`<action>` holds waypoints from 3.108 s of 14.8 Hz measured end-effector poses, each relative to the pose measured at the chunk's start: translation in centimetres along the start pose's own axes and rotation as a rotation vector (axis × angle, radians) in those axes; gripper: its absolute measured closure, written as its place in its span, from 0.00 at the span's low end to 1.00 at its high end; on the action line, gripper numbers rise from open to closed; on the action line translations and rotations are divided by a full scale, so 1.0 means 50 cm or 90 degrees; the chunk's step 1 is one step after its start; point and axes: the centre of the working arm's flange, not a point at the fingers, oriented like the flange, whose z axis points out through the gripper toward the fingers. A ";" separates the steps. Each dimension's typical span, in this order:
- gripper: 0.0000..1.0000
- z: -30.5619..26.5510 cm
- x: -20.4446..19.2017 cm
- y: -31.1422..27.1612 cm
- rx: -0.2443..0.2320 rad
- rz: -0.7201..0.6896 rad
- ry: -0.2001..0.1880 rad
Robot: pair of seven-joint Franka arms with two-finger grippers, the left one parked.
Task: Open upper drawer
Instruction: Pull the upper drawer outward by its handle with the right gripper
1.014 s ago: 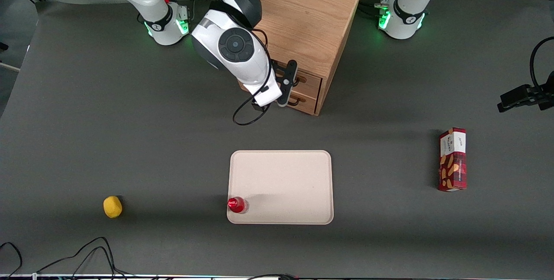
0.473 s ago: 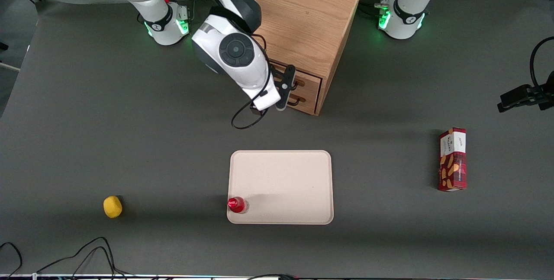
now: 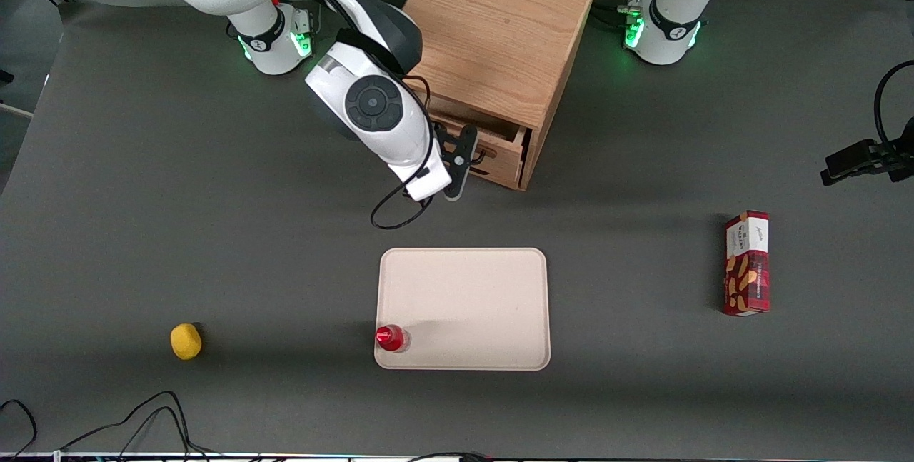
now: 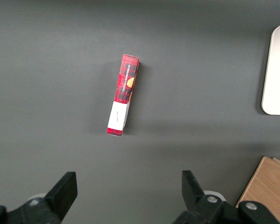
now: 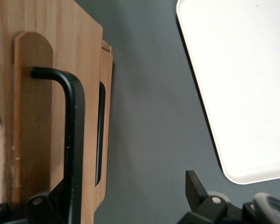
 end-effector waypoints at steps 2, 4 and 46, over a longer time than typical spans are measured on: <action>0.00 -0.005 -0.002 0.016 -0.001 0.004 0.005; 0.00 -0.006 -0.004 0.031 -0.002 0.002 0.010; 0.00 -0.066 -0.089 0.301 -0.068 0.026 0.107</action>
